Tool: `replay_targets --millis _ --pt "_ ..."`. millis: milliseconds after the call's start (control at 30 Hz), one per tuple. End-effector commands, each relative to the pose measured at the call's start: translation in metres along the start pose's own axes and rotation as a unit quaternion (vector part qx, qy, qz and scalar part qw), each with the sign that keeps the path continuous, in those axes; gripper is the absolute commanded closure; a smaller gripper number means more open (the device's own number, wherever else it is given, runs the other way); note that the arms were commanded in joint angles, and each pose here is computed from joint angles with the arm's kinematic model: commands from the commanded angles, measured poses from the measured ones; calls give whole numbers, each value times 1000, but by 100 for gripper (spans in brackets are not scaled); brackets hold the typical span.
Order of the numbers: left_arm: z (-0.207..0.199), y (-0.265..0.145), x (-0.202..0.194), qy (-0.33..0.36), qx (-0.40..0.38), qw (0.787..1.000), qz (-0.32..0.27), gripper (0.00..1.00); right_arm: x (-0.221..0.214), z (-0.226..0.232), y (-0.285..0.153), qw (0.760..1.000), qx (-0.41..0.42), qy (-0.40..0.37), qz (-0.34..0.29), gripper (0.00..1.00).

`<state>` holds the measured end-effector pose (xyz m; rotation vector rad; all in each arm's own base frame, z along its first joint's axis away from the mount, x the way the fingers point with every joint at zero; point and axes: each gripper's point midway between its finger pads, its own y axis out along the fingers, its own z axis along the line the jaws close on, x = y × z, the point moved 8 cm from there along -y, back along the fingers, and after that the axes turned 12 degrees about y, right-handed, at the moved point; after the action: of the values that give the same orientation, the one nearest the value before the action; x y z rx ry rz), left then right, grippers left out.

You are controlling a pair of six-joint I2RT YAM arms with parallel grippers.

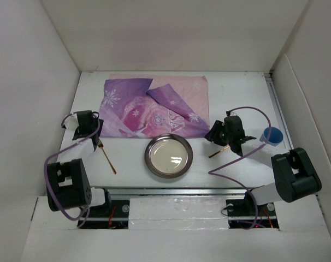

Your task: Set the dinner table for one person

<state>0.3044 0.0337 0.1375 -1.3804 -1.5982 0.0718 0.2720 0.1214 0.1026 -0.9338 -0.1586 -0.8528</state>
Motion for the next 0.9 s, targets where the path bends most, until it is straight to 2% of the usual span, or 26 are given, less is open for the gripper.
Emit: replay_targets --millis 0,67,200,433,600,700,767,867 --pt "-5 13 12 27 33 999 11 54 11 10 3 1000 25 12 -15 51" --pt "-12 18 16 37 40 998 25 55 12 7 3 1000 23 14 -16 52" --pt "-6 24 -2 50 50 996 60 59 8 1 4 999 27 18 2 51" --pt "6 8 -14 55 73 994 56 58 6 -4 22 998 29 35 35 48" --pt "8 7 -14 52 85 993 60 58 18 -2 33 998 37 57 19 48" --pt "10 1 -11 54 93 993 55 56 25 4 41 997 41 70 8 49" --pt "11 -3 -11 54 82 994 49 48 27 6 45 996 43 80 2 50" --pt "8 -1 -12 52 75 994 53 48 31 8 47 995 45 88 -11 54"
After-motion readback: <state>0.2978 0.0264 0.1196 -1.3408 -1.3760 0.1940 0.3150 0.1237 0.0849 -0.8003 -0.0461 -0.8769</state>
